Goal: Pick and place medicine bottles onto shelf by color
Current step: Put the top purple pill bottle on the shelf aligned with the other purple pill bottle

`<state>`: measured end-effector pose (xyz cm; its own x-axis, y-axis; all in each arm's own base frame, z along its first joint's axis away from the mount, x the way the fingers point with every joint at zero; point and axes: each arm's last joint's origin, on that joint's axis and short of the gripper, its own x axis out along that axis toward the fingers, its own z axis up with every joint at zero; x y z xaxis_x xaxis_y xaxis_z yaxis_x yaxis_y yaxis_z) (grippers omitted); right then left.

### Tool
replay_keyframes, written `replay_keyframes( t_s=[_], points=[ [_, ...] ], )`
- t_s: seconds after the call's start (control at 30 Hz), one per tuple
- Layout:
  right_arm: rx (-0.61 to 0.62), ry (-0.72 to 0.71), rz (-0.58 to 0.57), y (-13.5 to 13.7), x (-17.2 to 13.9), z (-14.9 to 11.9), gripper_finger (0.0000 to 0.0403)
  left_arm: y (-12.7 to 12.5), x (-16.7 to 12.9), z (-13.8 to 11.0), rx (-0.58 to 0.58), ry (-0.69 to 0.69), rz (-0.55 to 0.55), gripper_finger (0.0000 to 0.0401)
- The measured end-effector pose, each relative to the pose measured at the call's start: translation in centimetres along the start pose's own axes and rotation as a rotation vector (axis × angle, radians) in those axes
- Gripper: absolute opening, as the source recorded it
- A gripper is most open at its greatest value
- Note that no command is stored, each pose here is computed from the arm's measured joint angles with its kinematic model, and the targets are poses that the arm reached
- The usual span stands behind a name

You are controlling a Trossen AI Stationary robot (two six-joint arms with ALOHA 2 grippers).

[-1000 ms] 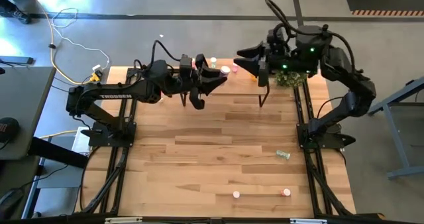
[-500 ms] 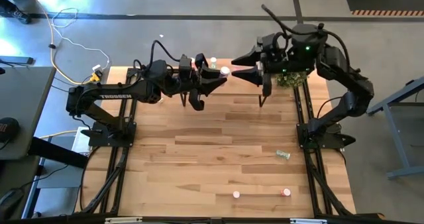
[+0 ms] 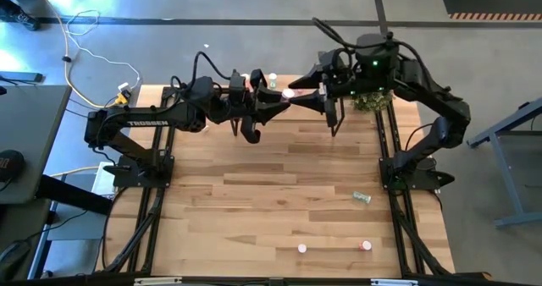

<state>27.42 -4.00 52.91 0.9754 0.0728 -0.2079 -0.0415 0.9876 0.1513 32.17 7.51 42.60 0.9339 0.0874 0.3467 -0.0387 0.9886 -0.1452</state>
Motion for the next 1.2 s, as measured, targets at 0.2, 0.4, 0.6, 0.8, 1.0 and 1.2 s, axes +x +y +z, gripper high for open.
replay_keyframes(
  t_s=[0.2, 0.4, 0.6, 0.8, 1.0, 1.2],
  points=[
    [-0.001, -0.008, 0.004, -0.2, 1.0, 0.0, 0.0193, 0.0, 0.0, -0.1, 0.0, 0.008, -0.001, 0.0097],
    [0.029, 0.01, 0.003, -0.4, 1.7, -0.3, 0.0175, 0.0, 0.0, -0.2, -0.002, 0.021, -0.002, 0.0097],
    [0.029, 0.014, 0.006, -0.5, 2.1, -0.4, 0.0111, 0.1, 0.0, -0.3, -0.004, 0.031, 0.003, 0.0097],
    [0.03, 0.018, 0.001, -0.5, 2.1, -0.4, 0.0087, 0.1, 0.0, -0.3, -0.006, 0.031, 0.006, 0.0097],
    [0.055, 0.018, 0.001, -0.5, 2.1, -0.5, 0.0099, 0.1, 0.0, -0.3, -0.005, 0.032, 0.004, 0.0109],
    [0.084, 0.027, -0.033, -0.6, 2.2, -0.6, 0.0093, 0.2, 0.0, -0.7, 0.063, 0.069, 0.011, 0.0151]
  ],
)
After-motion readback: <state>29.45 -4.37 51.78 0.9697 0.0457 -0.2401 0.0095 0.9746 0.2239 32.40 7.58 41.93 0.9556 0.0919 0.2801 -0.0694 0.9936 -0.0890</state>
